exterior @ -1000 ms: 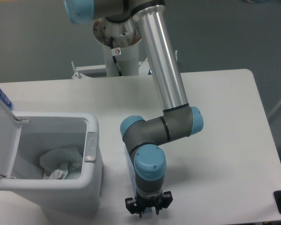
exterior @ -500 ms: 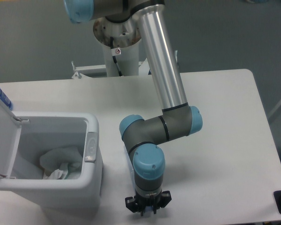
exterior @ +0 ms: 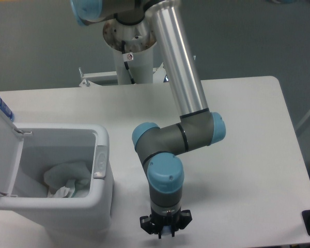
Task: Place the trash in the trash can
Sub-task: 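Lift the tube and carry it over the trash can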
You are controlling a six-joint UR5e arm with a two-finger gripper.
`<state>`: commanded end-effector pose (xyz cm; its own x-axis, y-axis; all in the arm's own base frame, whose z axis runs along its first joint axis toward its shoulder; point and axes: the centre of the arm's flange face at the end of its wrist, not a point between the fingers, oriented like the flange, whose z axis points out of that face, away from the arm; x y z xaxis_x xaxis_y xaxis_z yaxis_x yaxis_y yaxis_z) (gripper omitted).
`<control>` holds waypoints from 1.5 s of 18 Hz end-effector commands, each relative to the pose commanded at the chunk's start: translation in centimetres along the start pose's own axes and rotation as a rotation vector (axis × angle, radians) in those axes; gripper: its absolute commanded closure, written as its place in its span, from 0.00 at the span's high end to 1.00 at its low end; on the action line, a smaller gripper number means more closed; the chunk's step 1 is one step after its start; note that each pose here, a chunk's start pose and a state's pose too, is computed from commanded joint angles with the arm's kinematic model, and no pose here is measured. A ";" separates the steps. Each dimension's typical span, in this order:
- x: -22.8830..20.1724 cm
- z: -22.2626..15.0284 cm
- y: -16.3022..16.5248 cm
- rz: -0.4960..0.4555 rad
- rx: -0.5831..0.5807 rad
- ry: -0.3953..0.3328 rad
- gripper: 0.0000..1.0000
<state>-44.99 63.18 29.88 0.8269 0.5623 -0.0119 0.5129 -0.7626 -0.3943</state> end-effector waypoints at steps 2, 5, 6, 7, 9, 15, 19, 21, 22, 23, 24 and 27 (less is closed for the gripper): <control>-3.2 -6.9 -2.2 -0.075 0.116 0.002 0.33; -6.1 -15.8 -5.3 -0.206 0.285 0.041 0.33; -6.5 -18.3 -6.2 -0.223 0.336 0.042 0.33; -6.6 -20.5 -7.1 -0.230 0.383 0.044 0.33; -6.4 -24.2 -8.3 -0.244 0.452 0.043 0.33; -0.5 -32.5 -8.1 -0.159 0.578 0.128 0.33; 5.9 -34.1 -7.3 -0.095 0.581 0.185 0.34; 8.6 -35.5 -6.8 -0.085 0.590 0.216 0.34; 9.6 -35.8 -6.7 -0.077 0.592 0.226 0.34; 11.3 -35.9 -6.4 -0.059 0.589 0.240 0.34; 13.2 -36.1 -6.2 -0.037 0.586 0.258 0.34; 17.2 -34.6 -5.2 0.005 0.549 0.296 0.35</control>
<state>-25.43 65.78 63.56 0.8982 0.3868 0.2088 0.3801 -0.4449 -0.8109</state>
